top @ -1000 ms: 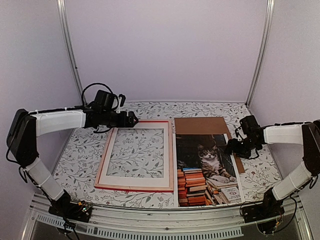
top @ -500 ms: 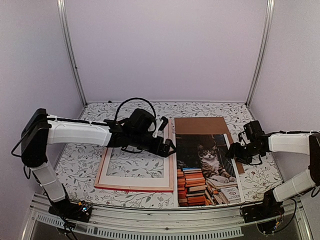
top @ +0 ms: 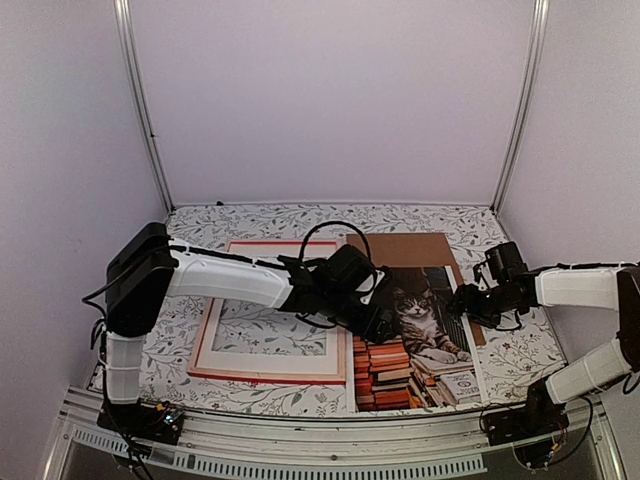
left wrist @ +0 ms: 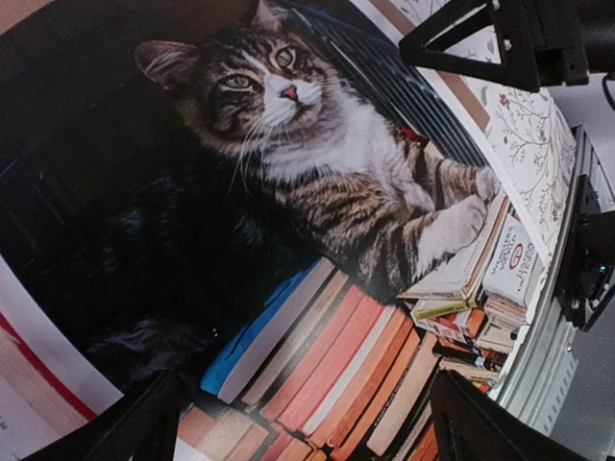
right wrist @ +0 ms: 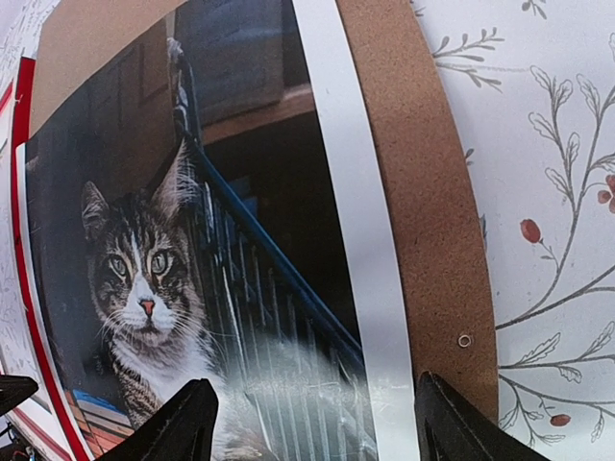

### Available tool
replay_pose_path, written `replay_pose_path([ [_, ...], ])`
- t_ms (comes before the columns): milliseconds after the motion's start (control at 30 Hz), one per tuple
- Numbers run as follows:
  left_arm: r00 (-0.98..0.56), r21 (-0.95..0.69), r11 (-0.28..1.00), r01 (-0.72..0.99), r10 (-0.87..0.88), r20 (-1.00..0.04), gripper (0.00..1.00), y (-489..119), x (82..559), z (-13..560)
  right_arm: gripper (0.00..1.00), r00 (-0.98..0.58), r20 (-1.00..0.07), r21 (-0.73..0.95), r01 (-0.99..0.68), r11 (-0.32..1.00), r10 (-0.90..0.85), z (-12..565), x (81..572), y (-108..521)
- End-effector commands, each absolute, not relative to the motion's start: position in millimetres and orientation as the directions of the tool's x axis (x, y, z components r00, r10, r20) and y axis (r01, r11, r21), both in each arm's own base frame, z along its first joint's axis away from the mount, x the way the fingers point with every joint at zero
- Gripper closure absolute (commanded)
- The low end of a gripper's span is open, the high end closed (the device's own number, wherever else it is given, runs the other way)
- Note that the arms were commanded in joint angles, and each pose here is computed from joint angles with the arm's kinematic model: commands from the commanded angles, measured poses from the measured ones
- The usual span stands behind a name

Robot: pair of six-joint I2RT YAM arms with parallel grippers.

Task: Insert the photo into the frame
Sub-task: Move the frame body to the center of the board.

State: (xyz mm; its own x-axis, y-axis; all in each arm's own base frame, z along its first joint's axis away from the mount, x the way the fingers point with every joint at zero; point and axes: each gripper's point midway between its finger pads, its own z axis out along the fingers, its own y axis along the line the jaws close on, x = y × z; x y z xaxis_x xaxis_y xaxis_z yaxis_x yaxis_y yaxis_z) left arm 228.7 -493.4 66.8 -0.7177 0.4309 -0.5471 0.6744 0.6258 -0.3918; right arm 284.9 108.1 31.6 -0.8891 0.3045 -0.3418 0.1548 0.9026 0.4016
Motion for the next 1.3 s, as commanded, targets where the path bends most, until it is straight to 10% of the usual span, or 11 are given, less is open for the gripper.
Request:
replay_pose_path([
  [0,-0.735,-0.326,0.687,0.65,0.457,-0.501,0.08,-487.7,231.5,51.4,0.24,-0.901,-0.313,0.381,0.171,0.909,0.3,25.1,271.9,106.4],
  [1267,-0.822,-0.28,0.786,0.551,0.453,-0.345,0.09,-424.1,222.6,11.1,0.22,-0.877,-0.282,0.228,0.334,0.915,0.39,37.5,208.9,87.9],
])
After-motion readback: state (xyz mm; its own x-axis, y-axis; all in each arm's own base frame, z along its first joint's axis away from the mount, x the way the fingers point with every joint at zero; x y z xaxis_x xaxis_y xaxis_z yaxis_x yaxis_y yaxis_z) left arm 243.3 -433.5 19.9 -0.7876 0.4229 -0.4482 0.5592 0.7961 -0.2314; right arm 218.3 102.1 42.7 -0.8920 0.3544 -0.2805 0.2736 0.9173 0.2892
